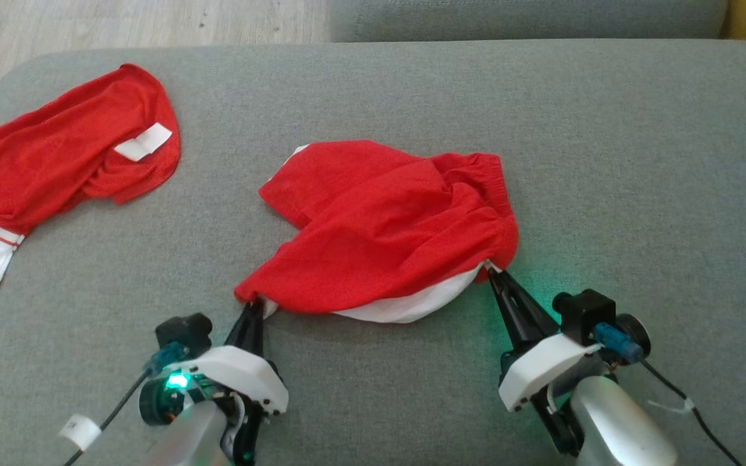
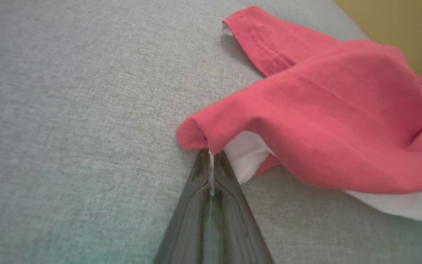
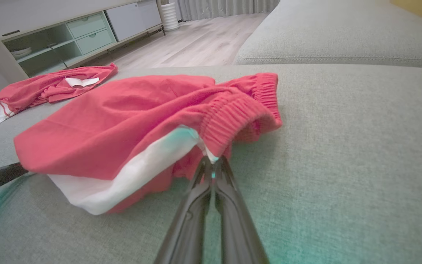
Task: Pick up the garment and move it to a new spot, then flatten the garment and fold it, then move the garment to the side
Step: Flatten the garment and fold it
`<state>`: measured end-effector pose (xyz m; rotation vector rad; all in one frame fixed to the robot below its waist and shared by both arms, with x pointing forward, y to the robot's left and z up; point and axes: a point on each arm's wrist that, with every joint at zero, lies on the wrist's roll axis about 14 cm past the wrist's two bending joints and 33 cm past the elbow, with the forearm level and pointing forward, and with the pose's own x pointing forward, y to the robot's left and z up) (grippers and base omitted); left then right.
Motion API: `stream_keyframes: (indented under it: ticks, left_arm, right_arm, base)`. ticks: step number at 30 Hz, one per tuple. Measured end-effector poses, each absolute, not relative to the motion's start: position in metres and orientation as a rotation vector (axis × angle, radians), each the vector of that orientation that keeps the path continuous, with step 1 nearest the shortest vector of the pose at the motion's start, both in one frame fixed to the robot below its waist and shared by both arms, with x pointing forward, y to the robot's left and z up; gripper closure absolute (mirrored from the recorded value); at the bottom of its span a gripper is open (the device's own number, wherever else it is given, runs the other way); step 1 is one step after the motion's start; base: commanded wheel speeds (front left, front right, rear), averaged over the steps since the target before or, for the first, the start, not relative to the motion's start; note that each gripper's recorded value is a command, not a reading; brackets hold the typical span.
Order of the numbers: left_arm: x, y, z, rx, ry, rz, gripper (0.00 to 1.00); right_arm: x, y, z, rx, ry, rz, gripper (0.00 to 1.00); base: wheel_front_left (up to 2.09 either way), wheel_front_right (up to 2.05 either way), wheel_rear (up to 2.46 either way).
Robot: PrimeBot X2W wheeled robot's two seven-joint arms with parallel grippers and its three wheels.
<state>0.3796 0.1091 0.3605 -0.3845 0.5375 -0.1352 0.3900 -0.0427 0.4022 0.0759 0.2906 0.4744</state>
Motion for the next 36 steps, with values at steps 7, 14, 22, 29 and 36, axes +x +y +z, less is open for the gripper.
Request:
stream_keyframes:
  ticks: [7,14,22,29,36]
  left_arm:
    - [0.379,0.101,0.365,-0.346,0.516,-0.188,1.0]
    - [0.391,0.108,0.396,-0.302,0.395,-0.218,1.0]
    - [0.402,0.128,0.489,-0.191,0.088,-0.291,1.0]
    - [0.389,0.126,0.605,-0.072,-0.183,-0.386,1.0]
    - [0.36,0.113,0.704,0.046,-0.393,-0.468,1.0]
  right_arm:
    - [0.397,-0.042,0.413,0.076,0.257,0.475,1.0]
    - [0.407,-0.043,0.444,0.116,0.166,0.455,1.0]
    - [0.411,-0.046,0.519,0.137,-0.06,0.448,1.0]
    - [0.4,-0.064,0.611,0.102,-0.302,0.447,1.0]
    - [0.369,-0.082,0.68,0.029,-0.446,0.453,1.0]
  base:
    - [0.0,0.0,0.0]
    - [0.0,0.0,0.0]
    - [0.0,0.0,0.0]
    - [0.0,0.0,0.0]
    - [0.0,0.0,0.0]
